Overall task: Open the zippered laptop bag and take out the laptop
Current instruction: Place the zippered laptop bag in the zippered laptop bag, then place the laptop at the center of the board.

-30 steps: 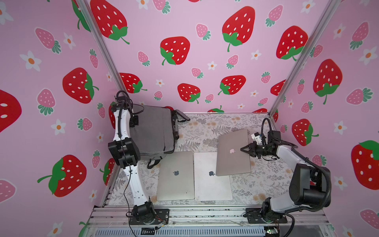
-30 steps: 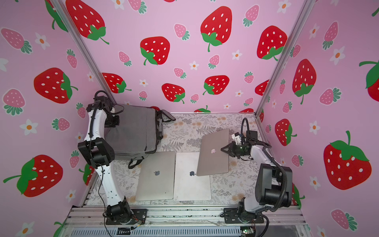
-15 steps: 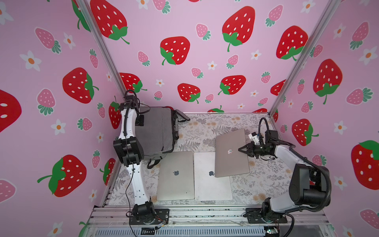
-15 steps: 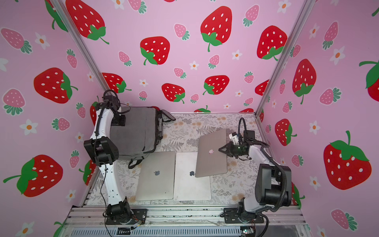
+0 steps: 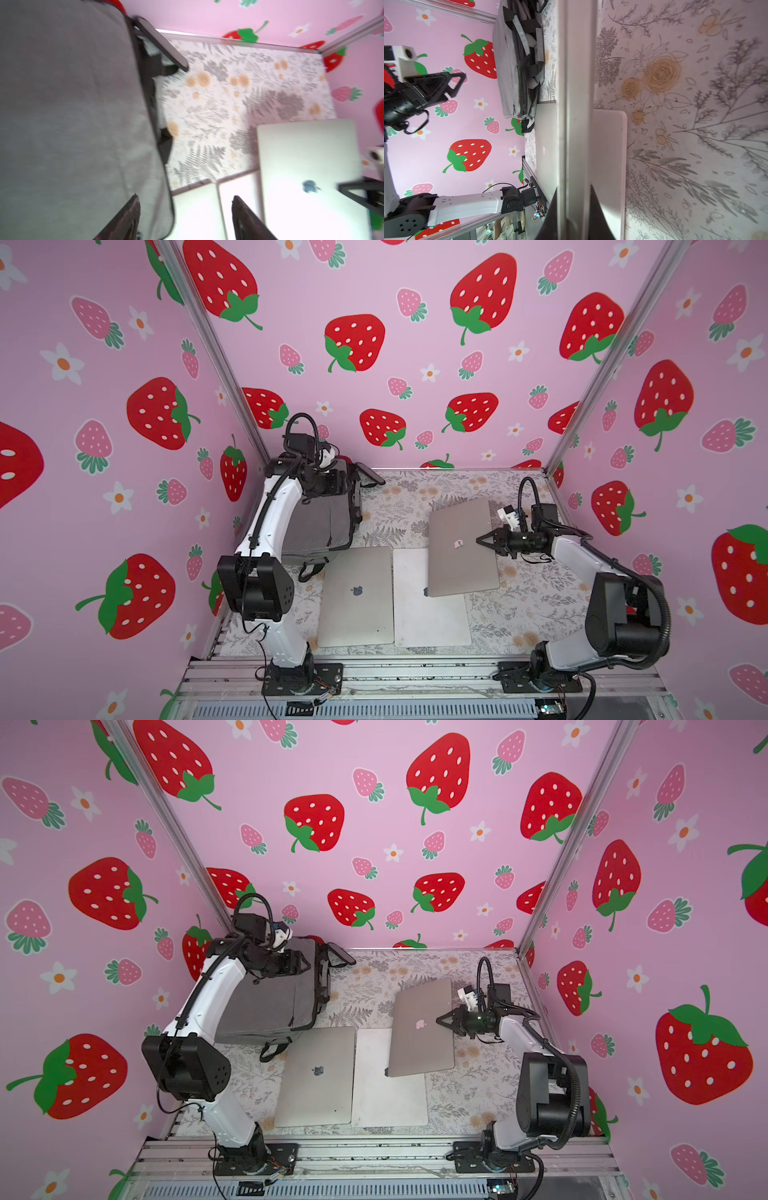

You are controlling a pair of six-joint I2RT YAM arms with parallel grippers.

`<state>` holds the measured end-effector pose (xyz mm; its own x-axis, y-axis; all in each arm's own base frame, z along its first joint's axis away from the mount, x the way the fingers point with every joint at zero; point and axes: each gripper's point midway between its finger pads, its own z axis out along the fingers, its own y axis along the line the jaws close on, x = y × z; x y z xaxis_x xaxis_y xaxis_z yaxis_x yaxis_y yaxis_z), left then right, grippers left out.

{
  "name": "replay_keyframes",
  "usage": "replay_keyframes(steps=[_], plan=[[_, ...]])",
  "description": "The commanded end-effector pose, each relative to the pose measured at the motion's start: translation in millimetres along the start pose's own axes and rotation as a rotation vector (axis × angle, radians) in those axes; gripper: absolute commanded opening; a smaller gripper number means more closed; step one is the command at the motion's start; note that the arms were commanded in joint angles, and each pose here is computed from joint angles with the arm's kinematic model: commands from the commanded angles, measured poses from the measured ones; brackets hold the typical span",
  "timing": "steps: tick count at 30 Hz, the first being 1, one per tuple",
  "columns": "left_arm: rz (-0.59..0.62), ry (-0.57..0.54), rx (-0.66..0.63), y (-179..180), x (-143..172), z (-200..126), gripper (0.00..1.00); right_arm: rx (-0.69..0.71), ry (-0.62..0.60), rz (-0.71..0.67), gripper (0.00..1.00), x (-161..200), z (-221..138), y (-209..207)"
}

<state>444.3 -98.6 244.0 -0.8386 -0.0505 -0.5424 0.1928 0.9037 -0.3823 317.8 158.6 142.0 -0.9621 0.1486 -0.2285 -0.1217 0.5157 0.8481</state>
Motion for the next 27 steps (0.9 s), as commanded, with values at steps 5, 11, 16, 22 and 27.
replay_keyframes(steps=[5, 11, 16, 22, 27], plan=[[-0.190, 0.000, 0.402, -97.6, 33.9, 49.5, 0.72, -0.240, -0.021, -0.123, 0.00, -3.2, -16.6, 64.5], [-0.195, 0.029, 0.529, -149.9, 55.5, 82.9, 0.72, -0.294, -0.030, -0.121, 0.00, -2.3, -20.6, 79.8], [-0.247, 0.054, 0.631, -172.5, 64.4, 105.0, 0.70, -0.334, -0.045, -0.120, 0.00, -2.7, -26.5, 92.0], [-0.262, 0.100, 0.656, -179.9, 76.2, 123.9, 0.67, -0.359, -0.058, -0.130, 0.00, -7.3, -33.1, 105.7], [-0.278, 0.151, 0.698, -187.8, 86.1, 133.7, 0.63, -0.385, -0.065, -0.131, 0.00, -12.0, -35.4, 112.1]])
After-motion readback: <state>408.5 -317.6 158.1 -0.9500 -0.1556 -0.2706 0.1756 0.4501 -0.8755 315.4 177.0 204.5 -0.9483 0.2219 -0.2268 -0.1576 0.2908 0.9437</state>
